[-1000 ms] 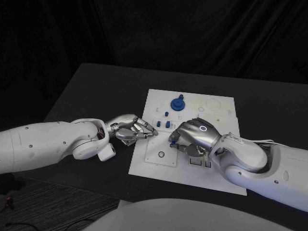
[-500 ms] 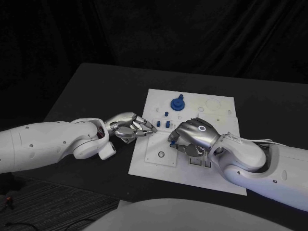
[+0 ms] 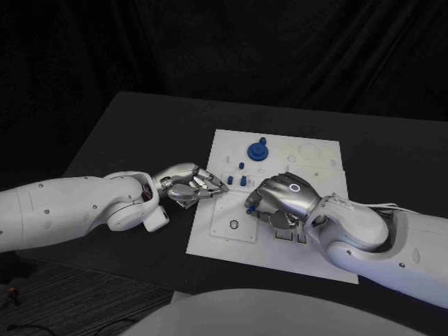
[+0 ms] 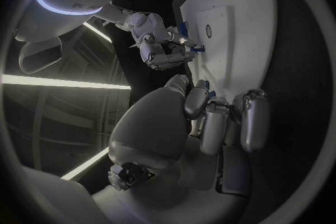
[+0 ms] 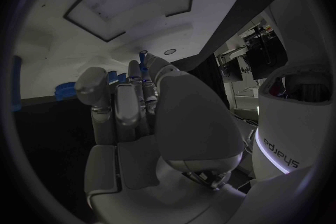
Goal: Assemble the parts on the task board
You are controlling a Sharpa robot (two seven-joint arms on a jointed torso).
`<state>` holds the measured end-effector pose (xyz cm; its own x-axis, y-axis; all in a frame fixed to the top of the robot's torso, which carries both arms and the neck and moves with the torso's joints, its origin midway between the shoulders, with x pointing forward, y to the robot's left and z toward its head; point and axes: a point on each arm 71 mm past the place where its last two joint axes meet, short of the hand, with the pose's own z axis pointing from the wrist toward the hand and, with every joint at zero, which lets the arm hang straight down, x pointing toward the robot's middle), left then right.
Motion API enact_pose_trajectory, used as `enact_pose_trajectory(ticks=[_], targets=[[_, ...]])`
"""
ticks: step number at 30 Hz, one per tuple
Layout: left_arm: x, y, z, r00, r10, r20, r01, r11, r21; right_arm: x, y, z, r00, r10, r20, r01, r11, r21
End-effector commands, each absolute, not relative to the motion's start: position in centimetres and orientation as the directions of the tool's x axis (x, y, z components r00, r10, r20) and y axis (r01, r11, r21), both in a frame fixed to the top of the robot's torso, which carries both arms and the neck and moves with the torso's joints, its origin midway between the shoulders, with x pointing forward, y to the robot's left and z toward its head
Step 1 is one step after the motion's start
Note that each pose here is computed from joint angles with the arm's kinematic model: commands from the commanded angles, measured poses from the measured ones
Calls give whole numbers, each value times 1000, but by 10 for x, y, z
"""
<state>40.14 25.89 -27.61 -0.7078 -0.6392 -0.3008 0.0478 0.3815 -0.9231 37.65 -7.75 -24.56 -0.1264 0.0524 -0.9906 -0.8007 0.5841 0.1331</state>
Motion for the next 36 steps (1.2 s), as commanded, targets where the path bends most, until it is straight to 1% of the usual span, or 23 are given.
enact_pose_trajectory(ticks=[1, 15, 36], targets=[[401, 257, -276, -712, -637, -296, 52, 372, -927, 375, -78, -247, -129, 42, -991, -792, 596, 129], [402, 256, -277, -717, -633, -293, 46, 376, -925, 374, -76, -247, -128, 48, -991, -795, 592, 132], [402, 254, -278, -726, -626, -286, 42, 375, -926, 377, -74, -251, -142, 12, -990, -792, 599, 121]])
